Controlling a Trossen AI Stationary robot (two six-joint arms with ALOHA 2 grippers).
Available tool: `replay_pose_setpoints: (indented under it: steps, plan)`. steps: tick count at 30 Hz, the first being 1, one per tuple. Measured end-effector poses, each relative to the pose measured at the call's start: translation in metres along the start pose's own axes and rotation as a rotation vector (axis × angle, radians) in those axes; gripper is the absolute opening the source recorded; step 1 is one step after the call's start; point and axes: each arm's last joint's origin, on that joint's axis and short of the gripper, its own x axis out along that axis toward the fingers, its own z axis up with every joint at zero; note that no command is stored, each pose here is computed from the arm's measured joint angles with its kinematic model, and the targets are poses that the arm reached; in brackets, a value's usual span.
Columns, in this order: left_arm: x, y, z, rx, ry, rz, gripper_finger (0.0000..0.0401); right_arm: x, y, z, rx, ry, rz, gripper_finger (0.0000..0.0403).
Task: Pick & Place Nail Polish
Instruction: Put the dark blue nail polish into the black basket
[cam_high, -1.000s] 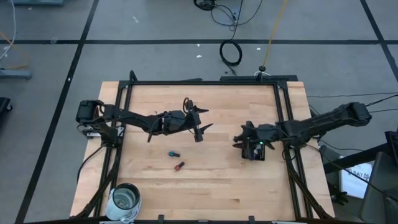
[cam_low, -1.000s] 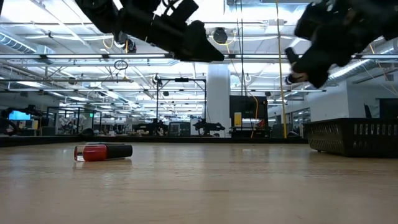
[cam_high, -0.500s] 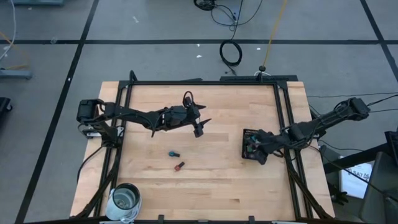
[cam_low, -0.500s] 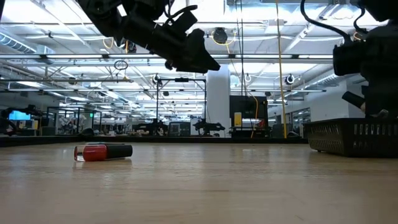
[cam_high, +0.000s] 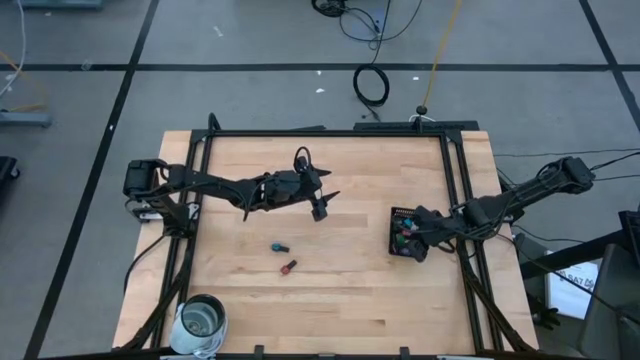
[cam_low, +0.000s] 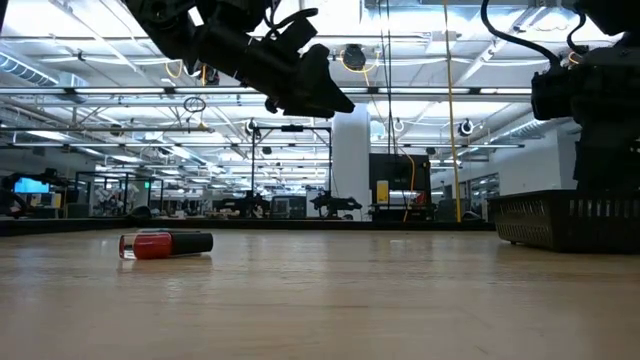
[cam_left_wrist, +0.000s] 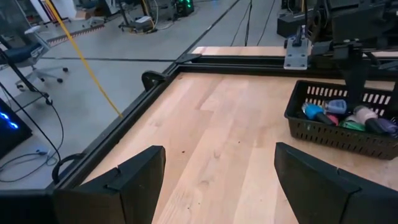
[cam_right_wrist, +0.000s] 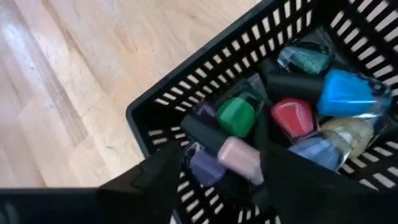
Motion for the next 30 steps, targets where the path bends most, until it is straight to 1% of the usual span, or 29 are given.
replay_pose_setpoints:
  steps: [4,9,13,17,19,23,27,29,30]
  plan:
    - [0.0,0.0,-0.001,0.004,0.012,-0.001,0.0296,0.001,0.002,0.003,-0.047,-0.062,-0.01,0.0226]
    - [0.0,-0.001,-0.007,0.025,0.067,-0.006,0.0296,0.0,0.008,0.009,-0.134,-0.185,0.01,0.0225]
    - [-0.003,-0.009,-0.009,0.051,0.095,-0.03,0.0296,-0.002,0.017,0.016,-0.265,-0.309,0.048,0.0217]
    - [-0.008,-0.021,-0.015,0.087,0.149,-0.067,0.0296,-0.007,0.029,0.028,-0.427,-0.548,0.049,0.0213]
    - [-0.01,-0.026,-0.018,0.127,0.183,-0.088,0.0296,-0.008,0.034,0.032,-0.508,-0.679,0.059,0.0213]
    - [-0.017,-0.037,-0.026,0.17,0.26,-0.126,0.0296,-0.008,0.038,0.037,-0.678,-0.926,0.113,0.0212]
    - [-0.026,-0.046,-0.038,0.155,0.392,-0.165,0.0296,-0.009,0.03,0.036,-0.765,-1.138,0.096,0.0212]
    - [-0.033,-0.05,-0.046,0.133,0.5,-0.247,0.0296,-0.01,0.026,0.036,-0.774,-1.216,0.086,0.0212]
    - [-0.037,-0.052,-0.048,0.103,0.561,-0.295,0.0296,-0.012,0.024,0.036,-0.772,-1.247,0.081,0.0212]
